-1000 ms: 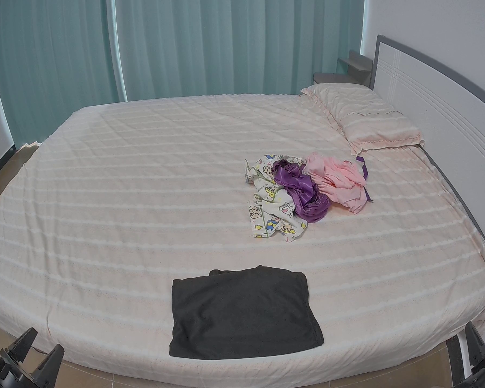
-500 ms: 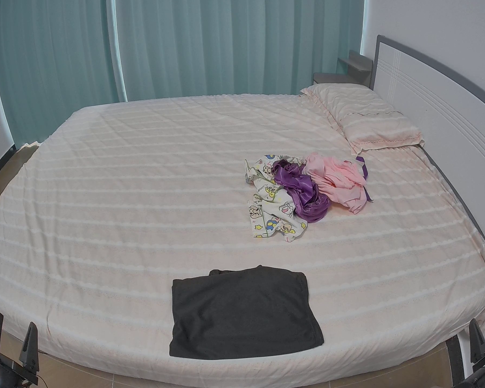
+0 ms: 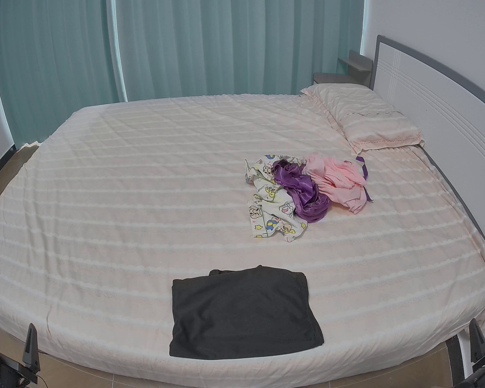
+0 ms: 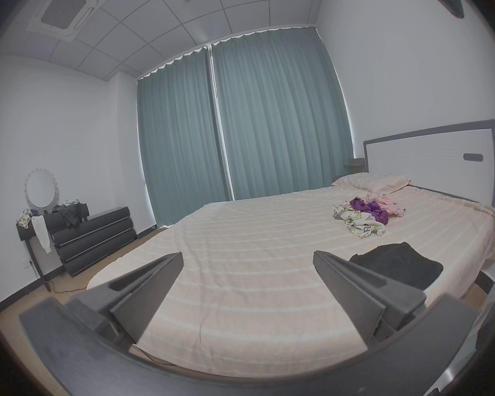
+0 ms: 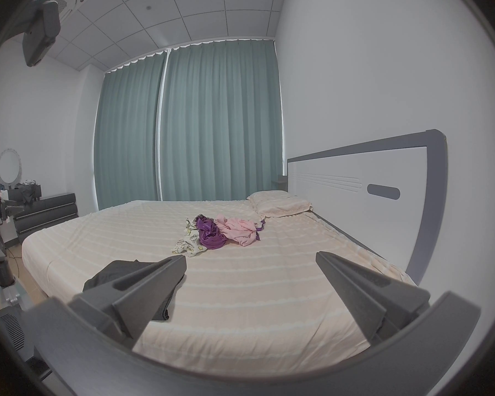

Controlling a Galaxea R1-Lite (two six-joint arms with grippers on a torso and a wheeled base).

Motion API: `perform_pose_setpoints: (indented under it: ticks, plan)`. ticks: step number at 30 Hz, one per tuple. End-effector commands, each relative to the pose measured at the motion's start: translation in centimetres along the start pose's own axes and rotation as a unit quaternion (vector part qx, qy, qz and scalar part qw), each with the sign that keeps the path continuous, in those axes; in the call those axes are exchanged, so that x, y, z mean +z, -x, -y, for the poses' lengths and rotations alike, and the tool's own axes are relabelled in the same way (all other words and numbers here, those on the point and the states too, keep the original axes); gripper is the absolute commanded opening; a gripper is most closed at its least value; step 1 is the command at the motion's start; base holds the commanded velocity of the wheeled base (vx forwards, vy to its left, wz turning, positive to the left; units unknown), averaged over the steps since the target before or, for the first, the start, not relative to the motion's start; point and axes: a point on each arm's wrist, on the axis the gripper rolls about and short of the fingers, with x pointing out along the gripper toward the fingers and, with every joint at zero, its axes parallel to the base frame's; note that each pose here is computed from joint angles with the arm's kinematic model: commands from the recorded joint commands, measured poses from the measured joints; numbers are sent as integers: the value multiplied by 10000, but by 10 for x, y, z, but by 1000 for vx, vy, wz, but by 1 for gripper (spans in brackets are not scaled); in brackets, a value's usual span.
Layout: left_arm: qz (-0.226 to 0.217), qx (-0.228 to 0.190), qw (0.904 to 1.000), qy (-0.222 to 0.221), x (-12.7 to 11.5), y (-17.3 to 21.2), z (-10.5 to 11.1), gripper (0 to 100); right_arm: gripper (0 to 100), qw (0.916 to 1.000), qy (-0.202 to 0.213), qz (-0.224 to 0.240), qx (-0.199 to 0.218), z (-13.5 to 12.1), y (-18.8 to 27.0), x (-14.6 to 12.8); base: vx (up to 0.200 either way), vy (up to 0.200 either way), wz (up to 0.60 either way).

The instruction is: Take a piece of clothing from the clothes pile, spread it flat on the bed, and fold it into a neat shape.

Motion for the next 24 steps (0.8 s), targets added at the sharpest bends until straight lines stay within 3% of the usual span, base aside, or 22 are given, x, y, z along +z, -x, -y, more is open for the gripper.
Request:
perform_pose_setpoints:
  ticks: [1, 7, 15, 17, 24]
  plan:
    - [-137, 48, 9999, -3, -5, -2, 1, 100, 100, 10000, 28, -74, 22, 0, 0, -6, 0, 0, 0]
    - [-145, 4, 9996, 233, -5, -2, 1, 100, 100, 9996, 197, -133, 123, -1, 0, -7, 0, 0, 0]
    - [-231, -374, 9972, 605, -7, -2, 3, 100, 100, 9994, 235, -147, 185, -1, 0, -8, 0, 0, 0]
    - [-455, -575, 9944, 764, -12, -1, 4, 100, 100, 9994, 243, -155, 186, -1, 0, -8, 0, 0, 0]
    - [-454, -627, 9938, 796, -11, -1, 4, 100, 100, 9997, 113, -150, 176, -1, 0, -8, 0, 0, 0]
